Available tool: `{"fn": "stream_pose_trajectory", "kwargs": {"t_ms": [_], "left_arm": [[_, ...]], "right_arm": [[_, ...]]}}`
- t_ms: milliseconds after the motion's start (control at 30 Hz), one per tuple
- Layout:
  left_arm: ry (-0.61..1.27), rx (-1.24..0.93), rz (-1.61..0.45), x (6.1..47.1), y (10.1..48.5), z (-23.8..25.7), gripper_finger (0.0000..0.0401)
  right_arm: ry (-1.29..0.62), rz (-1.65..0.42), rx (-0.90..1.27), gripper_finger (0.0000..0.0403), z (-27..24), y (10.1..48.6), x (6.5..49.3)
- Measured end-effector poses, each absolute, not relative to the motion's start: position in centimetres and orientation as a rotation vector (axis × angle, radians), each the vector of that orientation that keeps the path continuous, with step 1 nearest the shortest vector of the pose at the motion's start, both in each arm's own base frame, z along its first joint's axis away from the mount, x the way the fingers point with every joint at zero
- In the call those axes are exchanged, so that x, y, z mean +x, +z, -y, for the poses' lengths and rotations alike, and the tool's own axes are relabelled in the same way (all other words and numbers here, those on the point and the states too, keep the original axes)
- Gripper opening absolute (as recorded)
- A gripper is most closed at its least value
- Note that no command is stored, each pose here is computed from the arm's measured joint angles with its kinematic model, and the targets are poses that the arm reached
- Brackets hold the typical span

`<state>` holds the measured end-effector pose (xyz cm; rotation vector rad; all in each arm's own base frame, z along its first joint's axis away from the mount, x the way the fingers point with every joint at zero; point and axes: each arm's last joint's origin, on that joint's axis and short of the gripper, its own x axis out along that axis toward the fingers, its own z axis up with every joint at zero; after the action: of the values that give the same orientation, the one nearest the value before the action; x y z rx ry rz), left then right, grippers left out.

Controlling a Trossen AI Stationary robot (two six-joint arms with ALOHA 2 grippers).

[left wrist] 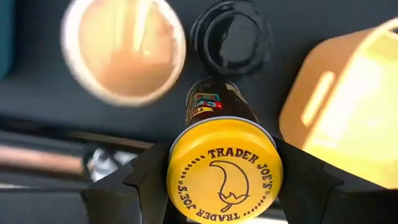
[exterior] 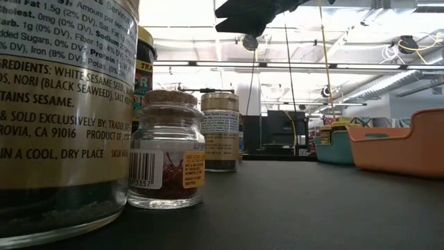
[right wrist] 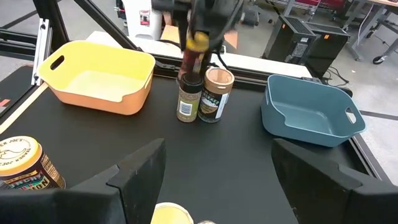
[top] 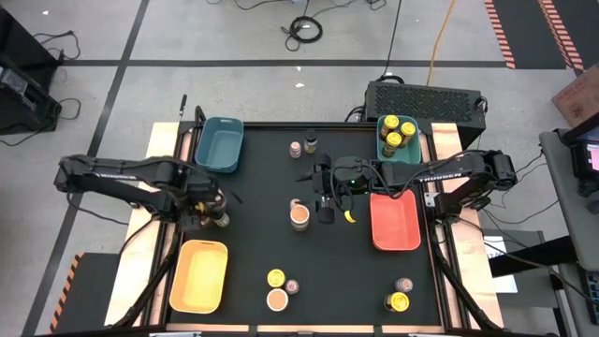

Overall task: Sort spices by type
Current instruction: Move the yellow spice bottle to the center of the table

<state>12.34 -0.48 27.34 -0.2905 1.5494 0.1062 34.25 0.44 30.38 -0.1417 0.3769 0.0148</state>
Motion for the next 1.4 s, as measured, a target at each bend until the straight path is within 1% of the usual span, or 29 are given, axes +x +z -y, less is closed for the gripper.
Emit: {"fn": "stream_pose_trajectory", "kwargs": {"t_ms": [67, 167, 300, 433, 567, 633, 800, 1000, 1100, 1200, 1400], "left_arm": [[0.119, -0.298, -1.514, 12.2, 29.6, 0.4, 0.0232], [0.104, -0.293, -1.384, 12.3, 33.1, 0.4, 0.0232], [0.109, -0.204, -1.215, 13.1, 37.2, 0.2, 0.0232], [0.109, -0.132, -1.211, 15.2, 39.2, -0.1, 0.0232], [0.045, -0.019, -1.229, 18.0, 39.7, -0.5, 0.0232], [0.025, 0.038, -1.268, 19.7, 39.2, -0.8, 0.0232], [-0.011, 0.194, -1.385, 24.2, 36.2, -2.6, 0.0232], [-0.08, 0.331, -1.348, 29.1, 33.1, -6.2, 0.0232], [-0.066, 0.328, -1.328, 30.4, 31.8, -8.7, 0.0232], [-0.06, 0.275, -1.327, 31.4, 30.2, -11.1, 0.0232], [-0.087, 0.189, -1.381, 32.8, 27.0, -13.2, 0.0246]], "right_arm": [[0.015, -0.376, -0.142, 0.0286, -0.4, 30.4, 34.3], [0.015, -0.377, -0.142, 0.0286, -0.4, 30.4, 34.2], [0.015, -0.379, -0.141, 0.0286, -0.4, 30.3, 34.2], [0.013, -0.387, -0.124, 0.0286, -0.4, 30.3, 34.2], [0.011, -0.401, -0.108, 0.0286, -0.4, 30.1, 34.2], [0.008, -0.41, -0.094, 0.0286, -0.4, 30.1, 34.1], [0.0, -0.459, -0.068, 0.0286, -0.4, 29.9, 33.7], [-0.079, -0.597, -0.045, 0.0286, -0.2, 29.6, 32.0], [-0.084, -0.638, -0.042, 0.0286, -0.2, 29.7, 31.3], [-0.103, -0.656, -0.045, 0.0286, -0.1, 29.9, 30.8], [-0.158, -0.653, -0.083, 0.0286, 0.0, 29.2, 30.0]]}}
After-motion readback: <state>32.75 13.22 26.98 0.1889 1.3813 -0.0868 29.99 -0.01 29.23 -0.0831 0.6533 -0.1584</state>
